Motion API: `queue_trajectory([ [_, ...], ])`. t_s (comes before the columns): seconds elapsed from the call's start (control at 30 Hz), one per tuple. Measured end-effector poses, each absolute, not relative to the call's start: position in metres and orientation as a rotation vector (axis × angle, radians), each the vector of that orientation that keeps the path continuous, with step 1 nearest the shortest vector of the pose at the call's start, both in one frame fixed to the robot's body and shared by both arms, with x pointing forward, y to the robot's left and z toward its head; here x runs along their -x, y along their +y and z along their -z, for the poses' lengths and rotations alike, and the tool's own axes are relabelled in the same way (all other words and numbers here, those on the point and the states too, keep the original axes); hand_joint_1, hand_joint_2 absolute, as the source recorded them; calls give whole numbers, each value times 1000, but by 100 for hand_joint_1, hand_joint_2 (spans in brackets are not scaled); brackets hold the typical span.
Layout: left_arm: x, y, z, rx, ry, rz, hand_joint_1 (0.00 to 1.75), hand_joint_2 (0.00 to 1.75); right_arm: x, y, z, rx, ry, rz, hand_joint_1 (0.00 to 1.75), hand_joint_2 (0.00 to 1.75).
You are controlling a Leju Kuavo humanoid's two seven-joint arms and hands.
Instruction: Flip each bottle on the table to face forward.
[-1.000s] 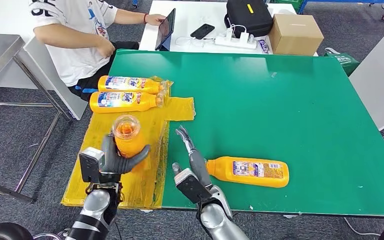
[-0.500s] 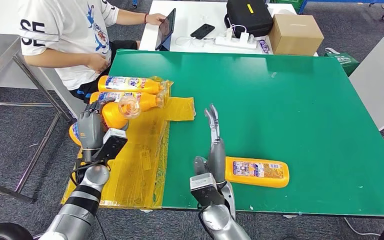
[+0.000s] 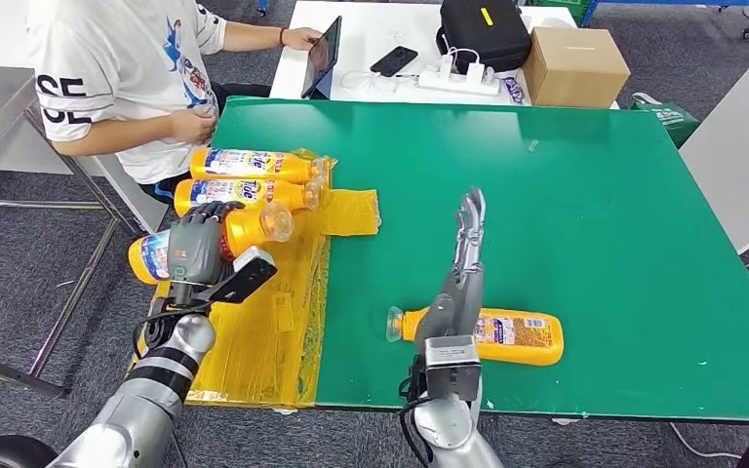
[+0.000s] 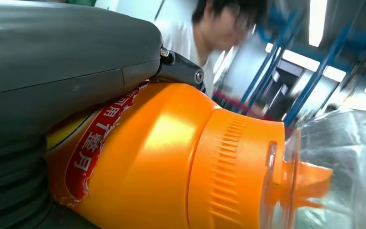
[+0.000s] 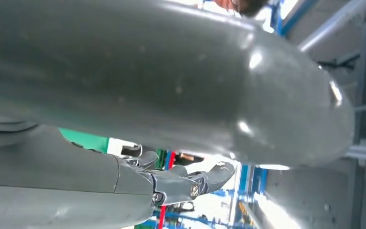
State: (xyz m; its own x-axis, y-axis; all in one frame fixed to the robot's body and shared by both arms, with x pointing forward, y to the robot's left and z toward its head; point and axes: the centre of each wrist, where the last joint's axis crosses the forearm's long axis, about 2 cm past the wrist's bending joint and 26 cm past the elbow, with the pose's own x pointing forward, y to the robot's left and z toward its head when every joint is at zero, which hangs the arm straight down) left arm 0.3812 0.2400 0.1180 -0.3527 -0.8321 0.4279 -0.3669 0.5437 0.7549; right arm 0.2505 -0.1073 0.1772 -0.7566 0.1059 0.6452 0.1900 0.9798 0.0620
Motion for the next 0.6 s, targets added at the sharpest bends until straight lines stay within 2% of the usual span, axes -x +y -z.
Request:
queue_trajectory([
  [0.33, -382, 264, -86, -846, -1643, 1221, 175, 175, -259, -124, -173, 139, -2401, 174, 0, 0],
  [0.6, -385, 279, -82, -762, -1564, 1322, 175, 175, -261, -123, -157, 82, -2349, 100, 0, 0],
])
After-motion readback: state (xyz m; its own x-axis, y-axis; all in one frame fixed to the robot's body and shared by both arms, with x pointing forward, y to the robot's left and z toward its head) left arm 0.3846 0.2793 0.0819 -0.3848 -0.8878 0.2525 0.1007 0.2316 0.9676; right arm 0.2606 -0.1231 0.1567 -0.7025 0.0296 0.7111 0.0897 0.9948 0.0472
